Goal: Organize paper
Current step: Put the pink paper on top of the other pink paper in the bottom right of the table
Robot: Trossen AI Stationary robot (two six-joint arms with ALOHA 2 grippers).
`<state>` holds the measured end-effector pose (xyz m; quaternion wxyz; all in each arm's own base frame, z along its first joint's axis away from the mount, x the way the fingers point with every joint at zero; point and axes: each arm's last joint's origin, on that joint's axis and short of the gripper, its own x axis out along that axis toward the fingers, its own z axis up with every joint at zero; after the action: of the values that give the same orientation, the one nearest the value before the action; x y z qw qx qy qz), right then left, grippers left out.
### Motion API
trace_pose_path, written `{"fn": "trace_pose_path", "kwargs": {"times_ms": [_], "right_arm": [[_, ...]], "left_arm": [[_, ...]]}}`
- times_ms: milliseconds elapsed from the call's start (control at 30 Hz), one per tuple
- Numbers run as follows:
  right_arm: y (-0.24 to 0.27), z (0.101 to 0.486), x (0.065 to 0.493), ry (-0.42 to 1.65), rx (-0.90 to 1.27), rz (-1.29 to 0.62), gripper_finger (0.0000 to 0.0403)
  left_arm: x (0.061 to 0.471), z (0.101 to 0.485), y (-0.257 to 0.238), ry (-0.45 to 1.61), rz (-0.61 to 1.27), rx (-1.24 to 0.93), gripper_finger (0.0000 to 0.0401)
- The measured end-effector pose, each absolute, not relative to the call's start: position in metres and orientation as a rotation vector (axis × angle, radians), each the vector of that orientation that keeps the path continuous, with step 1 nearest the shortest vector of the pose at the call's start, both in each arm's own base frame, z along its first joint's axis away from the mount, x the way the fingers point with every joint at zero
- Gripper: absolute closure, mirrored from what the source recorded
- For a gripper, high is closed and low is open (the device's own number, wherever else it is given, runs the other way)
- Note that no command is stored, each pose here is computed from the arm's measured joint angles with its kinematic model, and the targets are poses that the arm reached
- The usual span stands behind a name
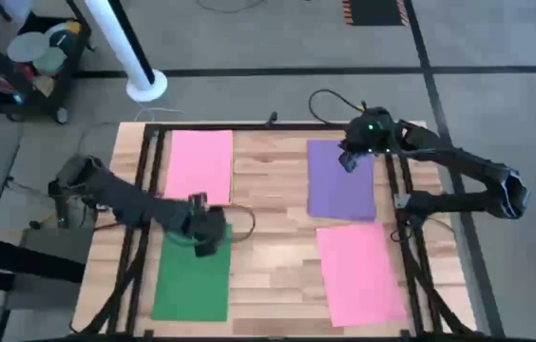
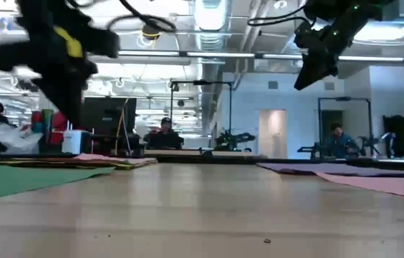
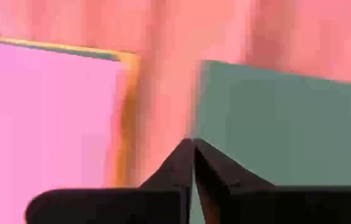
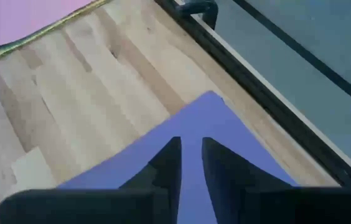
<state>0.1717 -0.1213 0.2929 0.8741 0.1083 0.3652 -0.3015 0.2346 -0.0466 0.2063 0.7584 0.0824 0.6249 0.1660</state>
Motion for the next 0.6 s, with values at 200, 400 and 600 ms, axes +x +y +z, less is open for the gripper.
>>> {"fn": "trace_pose_path", "kwargs": {"times_ms": [200,400,600], "right_arm": [[-0.121,0.293,0.172,0.765,0.224,-0.629,0.0341],[-0.121,0.292,0.171,0.771,0.229,-0.630,0.0341],[-0.120,0.291,0.170,0.793,0.236,-0.628,0.0341]], "left_arm": [[0.237,0.202,-0.021,1.456,0.337,0.267,0.0329],[0.243,0.186,-0.015,1.503,0.262,0.313,0.0311],[0.240,0.163,-0.012,1.586,0.289,0.368,0.0310]]}}
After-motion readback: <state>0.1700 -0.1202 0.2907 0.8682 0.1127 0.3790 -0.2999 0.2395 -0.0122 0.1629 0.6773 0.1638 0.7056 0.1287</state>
